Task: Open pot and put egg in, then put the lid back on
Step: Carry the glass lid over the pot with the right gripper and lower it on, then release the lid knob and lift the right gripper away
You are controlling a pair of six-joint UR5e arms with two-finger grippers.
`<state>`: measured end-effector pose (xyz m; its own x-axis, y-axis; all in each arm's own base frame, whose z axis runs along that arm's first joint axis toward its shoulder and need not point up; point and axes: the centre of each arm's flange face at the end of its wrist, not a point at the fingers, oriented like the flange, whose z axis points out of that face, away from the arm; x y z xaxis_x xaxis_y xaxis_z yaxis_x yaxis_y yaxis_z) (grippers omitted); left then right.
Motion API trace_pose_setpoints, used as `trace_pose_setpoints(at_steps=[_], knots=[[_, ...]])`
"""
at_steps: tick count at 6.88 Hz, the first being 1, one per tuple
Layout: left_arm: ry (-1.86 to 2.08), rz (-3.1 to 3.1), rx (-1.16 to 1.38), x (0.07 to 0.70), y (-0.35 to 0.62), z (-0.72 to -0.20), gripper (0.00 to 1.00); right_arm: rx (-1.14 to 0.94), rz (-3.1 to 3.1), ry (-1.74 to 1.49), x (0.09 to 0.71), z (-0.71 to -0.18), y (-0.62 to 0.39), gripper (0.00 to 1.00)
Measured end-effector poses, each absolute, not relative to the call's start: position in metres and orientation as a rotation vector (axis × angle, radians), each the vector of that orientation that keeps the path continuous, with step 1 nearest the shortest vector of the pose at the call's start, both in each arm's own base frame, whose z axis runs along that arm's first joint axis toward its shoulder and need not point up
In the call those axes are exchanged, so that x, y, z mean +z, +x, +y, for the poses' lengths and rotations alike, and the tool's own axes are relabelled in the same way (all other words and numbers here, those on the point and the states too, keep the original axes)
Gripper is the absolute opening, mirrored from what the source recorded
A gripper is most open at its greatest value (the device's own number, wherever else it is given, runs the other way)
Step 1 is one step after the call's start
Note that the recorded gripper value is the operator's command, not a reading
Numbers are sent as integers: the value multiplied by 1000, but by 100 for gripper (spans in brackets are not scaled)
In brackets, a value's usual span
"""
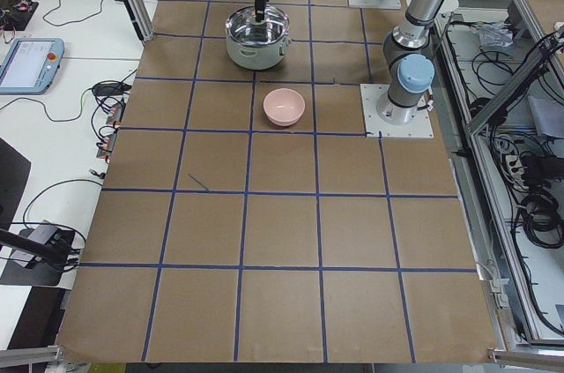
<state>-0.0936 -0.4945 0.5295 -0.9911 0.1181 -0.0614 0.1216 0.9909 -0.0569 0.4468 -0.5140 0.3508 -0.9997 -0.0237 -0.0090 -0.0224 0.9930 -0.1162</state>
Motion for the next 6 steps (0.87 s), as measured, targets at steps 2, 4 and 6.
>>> trace_pose_setpoints(at_steps=[2, 4, 6], knots=[[185, 3077, -94, 529, -94, -494, 100, -190, 3130, -46, 352, -514, 446, 84], [185, 3076, -96, 530, -94, -495, 100, -173, 3133, -56, 347, -512, 445, 85], [185, 3076, -104, 530, -94, -495, 100, -116, 3142, -47, 333, -501, 442, 85]])
